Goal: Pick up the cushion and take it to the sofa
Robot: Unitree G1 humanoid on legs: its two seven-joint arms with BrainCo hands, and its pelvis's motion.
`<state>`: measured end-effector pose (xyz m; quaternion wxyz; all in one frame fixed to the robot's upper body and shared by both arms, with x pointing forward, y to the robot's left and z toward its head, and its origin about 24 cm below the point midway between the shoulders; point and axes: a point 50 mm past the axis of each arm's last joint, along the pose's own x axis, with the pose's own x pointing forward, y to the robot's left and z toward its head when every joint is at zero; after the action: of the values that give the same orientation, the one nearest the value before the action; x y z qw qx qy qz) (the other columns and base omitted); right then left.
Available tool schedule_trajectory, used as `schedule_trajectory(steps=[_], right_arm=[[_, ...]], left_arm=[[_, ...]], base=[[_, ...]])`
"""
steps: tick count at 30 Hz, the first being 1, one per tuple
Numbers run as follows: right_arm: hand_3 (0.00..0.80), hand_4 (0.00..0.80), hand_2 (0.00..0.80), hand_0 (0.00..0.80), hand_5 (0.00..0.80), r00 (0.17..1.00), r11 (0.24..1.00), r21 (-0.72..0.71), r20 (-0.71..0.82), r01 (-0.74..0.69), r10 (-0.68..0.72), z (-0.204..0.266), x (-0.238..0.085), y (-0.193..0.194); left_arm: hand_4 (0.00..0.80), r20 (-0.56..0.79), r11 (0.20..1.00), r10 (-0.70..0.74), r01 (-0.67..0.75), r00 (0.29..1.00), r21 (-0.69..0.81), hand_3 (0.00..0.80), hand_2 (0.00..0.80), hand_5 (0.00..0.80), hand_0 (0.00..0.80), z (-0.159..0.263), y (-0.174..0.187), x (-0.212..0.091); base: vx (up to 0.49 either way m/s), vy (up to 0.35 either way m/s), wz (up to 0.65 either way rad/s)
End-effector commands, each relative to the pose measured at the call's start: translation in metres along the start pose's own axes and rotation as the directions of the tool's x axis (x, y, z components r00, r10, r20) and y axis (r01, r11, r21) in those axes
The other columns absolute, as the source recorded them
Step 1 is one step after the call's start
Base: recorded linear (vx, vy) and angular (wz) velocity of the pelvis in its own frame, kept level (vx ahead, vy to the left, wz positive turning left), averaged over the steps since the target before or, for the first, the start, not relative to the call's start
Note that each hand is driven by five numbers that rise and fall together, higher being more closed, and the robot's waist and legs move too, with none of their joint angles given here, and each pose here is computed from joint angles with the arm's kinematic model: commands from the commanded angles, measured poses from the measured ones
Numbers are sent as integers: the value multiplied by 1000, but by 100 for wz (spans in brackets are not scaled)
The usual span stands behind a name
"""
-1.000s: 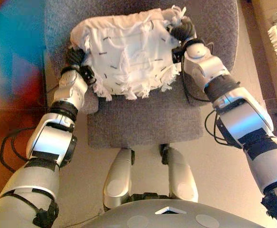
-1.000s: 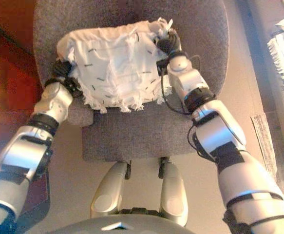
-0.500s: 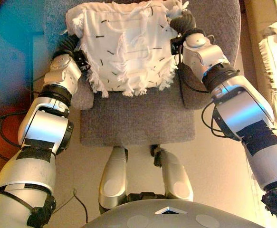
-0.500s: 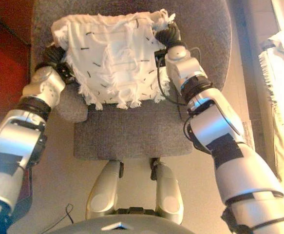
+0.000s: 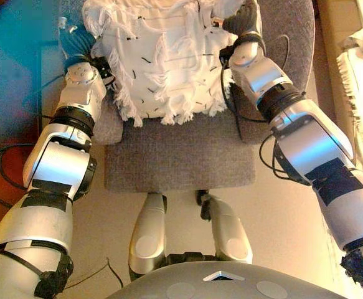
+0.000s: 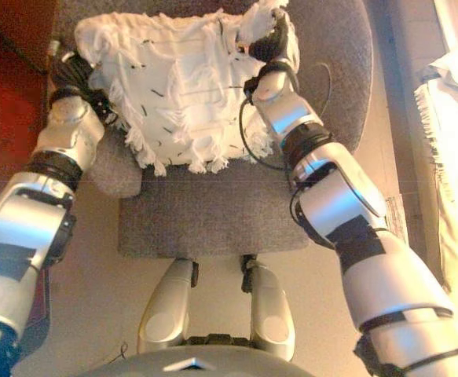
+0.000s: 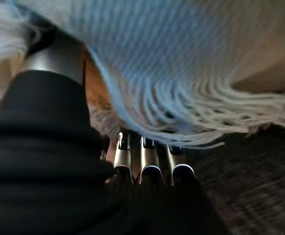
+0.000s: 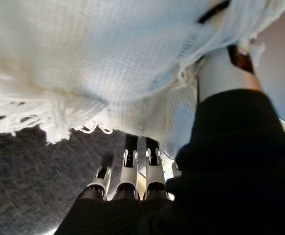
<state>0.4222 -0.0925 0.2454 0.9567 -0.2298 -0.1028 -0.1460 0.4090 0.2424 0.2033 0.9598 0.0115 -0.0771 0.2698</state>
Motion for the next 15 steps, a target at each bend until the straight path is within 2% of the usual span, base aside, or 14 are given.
schedule_trajectory(steps=[1,9,15], right_arm=[[0,0,0,0,0,958,999,39,288,-5,-7,69,-5,-1],[0,0,0,0,0,950,998,47,309,-51,34,71,-1,-10],[0,0,0,0,0,956,963,115,193,-245,221,52,-2,-2]], left_arm=[[0,305,992,-68,97,950,-81,0,0,0,0,79,-21,-1],[0,307,979,-117,162,945,-125,0,0,0,0,87,-19,-2],[0,221,955,-220,256,950,-149,0,0,0,0,71,-24,-7]], base=[[64,29,5],[76,51,1],[86,-8,13]])
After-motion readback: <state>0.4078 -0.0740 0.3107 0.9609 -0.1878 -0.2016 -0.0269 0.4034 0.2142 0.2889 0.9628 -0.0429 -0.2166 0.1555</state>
